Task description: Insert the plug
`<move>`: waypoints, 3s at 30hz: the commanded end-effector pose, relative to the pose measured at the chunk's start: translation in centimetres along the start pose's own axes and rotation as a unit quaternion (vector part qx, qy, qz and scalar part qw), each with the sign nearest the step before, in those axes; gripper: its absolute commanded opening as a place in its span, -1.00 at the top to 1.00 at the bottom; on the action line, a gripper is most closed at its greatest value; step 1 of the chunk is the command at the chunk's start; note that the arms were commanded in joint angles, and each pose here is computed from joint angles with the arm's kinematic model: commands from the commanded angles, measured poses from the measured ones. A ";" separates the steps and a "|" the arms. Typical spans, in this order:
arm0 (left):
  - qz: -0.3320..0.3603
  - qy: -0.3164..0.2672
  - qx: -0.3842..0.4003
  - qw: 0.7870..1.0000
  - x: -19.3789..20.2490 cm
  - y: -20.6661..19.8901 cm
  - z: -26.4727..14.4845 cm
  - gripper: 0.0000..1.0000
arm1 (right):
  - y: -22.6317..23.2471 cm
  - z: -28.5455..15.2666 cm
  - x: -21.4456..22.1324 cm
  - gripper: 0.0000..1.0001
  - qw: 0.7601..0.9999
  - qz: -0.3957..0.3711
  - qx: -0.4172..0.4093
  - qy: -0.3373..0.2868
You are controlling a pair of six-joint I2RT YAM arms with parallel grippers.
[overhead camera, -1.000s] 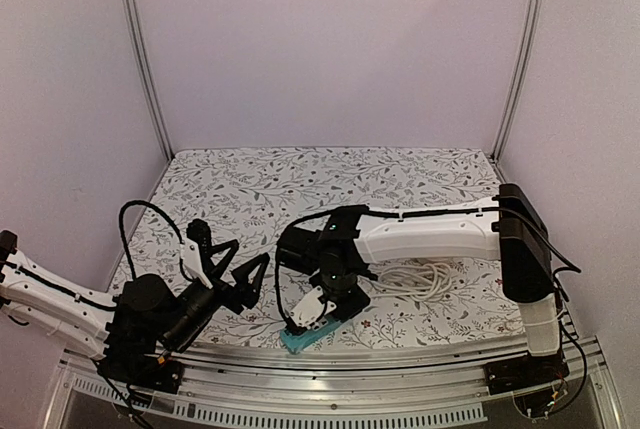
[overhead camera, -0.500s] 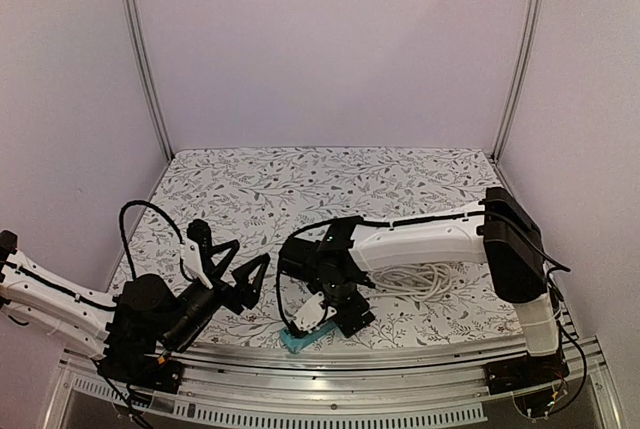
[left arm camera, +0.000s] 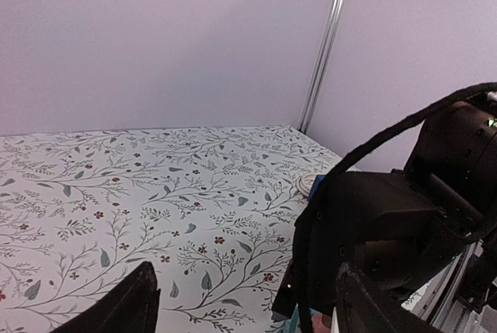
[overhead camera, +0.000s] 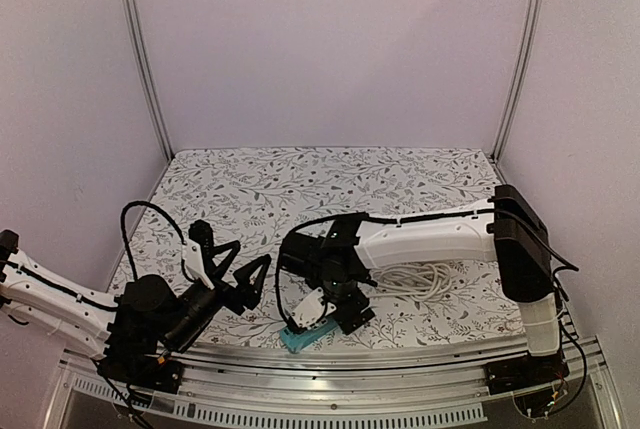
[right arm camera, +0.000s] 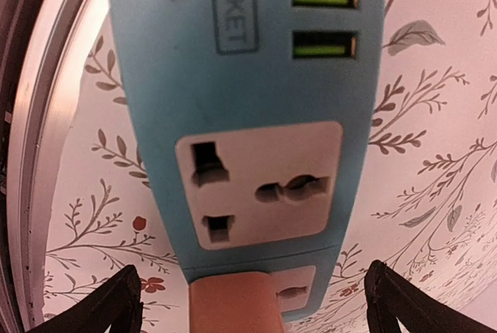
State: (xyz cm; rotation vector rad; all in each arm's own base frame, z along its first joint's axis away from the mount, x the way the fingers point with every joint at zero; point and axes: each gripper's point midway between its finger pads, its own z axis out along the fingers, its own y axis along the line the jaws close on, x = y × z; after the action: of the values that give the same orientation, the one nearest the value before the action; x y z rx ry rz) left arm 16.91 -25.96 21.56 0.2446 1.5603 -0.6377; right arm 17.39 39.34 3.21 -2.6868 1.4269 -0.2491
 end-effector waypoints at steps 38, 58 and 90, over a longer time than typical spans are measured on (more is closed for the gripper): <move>0.002 -0.004 -0.012 1.000 -0.2 0.8 -0.1 -0.56 | -7.2 -17.6 0.1 -0.98 0.923 0.242 0.192 -0.230; 0.010 -0.004 -0.022 1.000 0.0 1.1 0.0 -0.56 | -10.6 -25.1 16.5 -0.98 0.604 0.650 0.377 -0.265; -0.057 -0.036 -0.249 0.966 -0.7 9.2 -1.2 -0.99 | 10.6 -22.7 31.3 -0.97 0.080 0.873 0.315 -0.363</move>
State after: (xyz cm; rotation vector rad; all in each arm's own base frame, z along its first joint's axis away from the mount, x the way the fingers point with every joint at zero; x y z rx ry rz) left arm 19.96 -19.66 20.31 -0.1161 1.6180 -0.3977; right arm 23.18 9.77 28.24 0.6603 1.8569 0.4659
